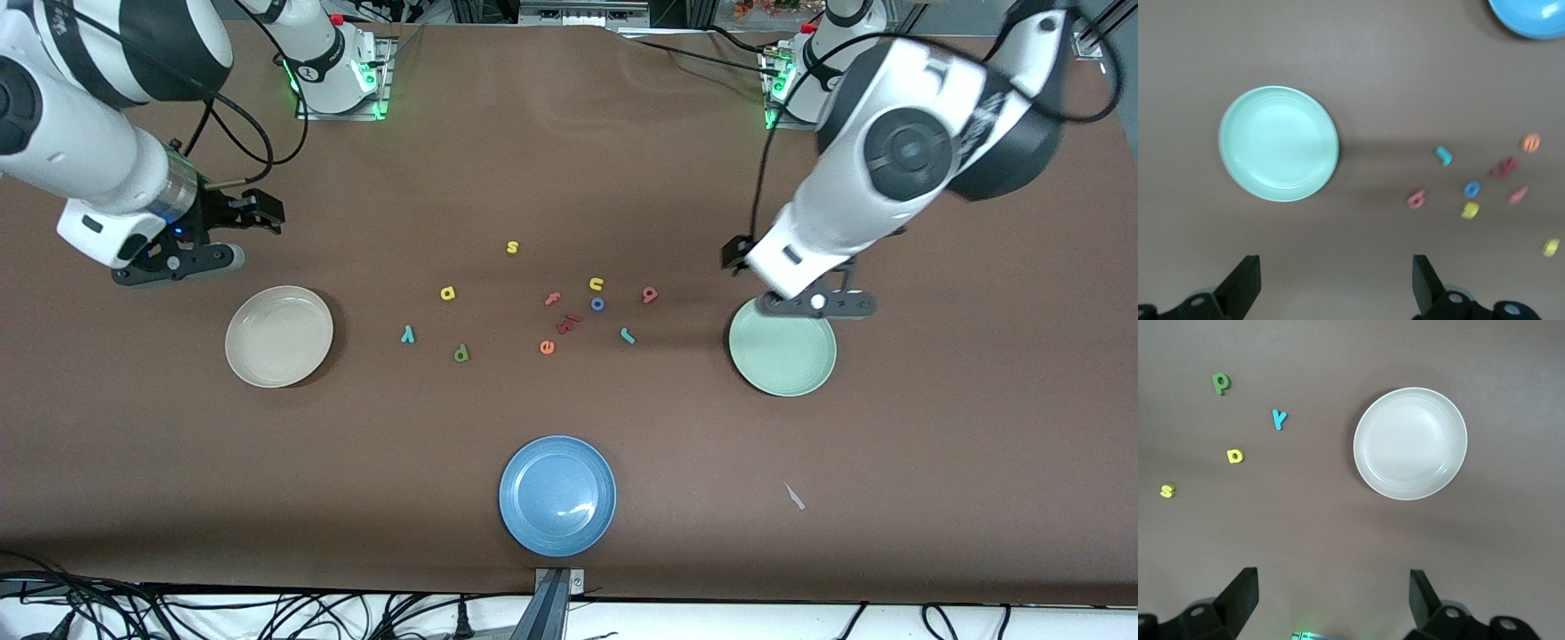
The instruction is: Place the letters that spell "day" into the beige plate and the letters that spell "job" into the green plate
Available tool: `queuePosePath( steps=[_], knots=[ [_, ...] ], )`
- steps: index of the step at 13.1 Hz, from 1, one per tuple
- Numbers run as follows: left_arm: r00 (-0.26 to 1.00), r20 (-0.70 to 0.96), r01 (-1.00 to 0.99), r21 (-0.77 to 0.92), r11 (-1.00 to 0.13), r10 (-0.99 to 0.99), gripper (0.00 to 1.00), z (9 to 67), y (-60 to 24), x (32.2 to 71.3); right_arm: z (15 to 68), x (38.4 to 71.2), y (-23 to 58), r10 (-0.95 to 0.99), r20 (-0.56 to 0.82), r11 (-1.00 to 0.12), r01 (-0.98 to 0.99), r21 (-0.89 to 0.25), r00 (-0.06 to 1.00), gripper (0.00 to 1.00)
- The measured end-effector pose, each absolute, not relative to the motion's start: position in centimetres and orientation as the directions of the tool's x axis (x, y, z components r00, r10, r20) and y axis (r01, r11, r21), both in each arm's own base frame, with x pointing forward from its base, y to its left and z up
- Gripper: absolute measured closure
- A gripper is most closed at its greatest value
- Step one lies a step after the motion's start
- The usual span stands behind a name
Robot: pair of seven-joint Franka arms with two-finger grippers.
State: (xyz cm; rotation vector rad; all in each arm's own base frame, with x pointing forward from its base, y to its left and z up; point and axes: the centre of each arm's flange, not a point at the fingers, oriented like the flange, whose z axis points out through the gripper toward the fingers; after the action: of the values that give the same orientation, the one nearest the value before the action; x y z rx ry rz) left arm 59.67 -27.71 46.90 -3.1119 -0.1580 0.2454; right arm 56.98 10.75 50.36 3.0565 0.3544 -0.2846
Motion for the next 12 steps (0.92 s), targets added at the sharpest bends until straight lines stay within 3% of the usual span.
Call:
queuePosePath(
  steps=[3,8,9,10,11,12],
  knots=[
    [0.929,-0.130,0.346,-0.034,-0.938,0.347,0.00,41.3,-31.3,61.8,46.7,58.0,11.0,0.219,-0.182,-0.973,0.228,0.030,0.959,0.00],
    [0.846,-0.110,0.523,-0.022,-0.852,0.522,0.00,30.1,-38.1,61.6,41.0,57.0,14.3,0.171,-0.129,-0.984,0.177,0.033,0.977,0.00],
    [0.834,-0.102,0.545,-0.001,-0.838,0.542,0.07,27.6,-38.7,61.8,39.6,56.6,15.0,0.176,-0.108,-0.983,0.180,0.030,0.979,0.00],
    [0.822,-0.098,0.565,0.012,-0.825,0.561,0.07,25.1,-38.9,62.1,37.9,56.3,15.3,0.180,-0.089,-0.983,0.183,0.028,0.980,0.00],
    [0.809,-0.099,0.582,0.006,-0.813,0.579,0.14,23.1,-38.6,62.2,36.1,56.0,15.5,0.185,-0.082,-0.982,0.187,0.025,0.979,0.00],
    [0.801,-0.102,0.593,-0.005,-0.805,0.590,0.26,21.7,-38.4,62.3,34.3,55.9,15.7,0.189,-0.078,-0.981,0.191,0.023,0.979,0.00]
  ],
)
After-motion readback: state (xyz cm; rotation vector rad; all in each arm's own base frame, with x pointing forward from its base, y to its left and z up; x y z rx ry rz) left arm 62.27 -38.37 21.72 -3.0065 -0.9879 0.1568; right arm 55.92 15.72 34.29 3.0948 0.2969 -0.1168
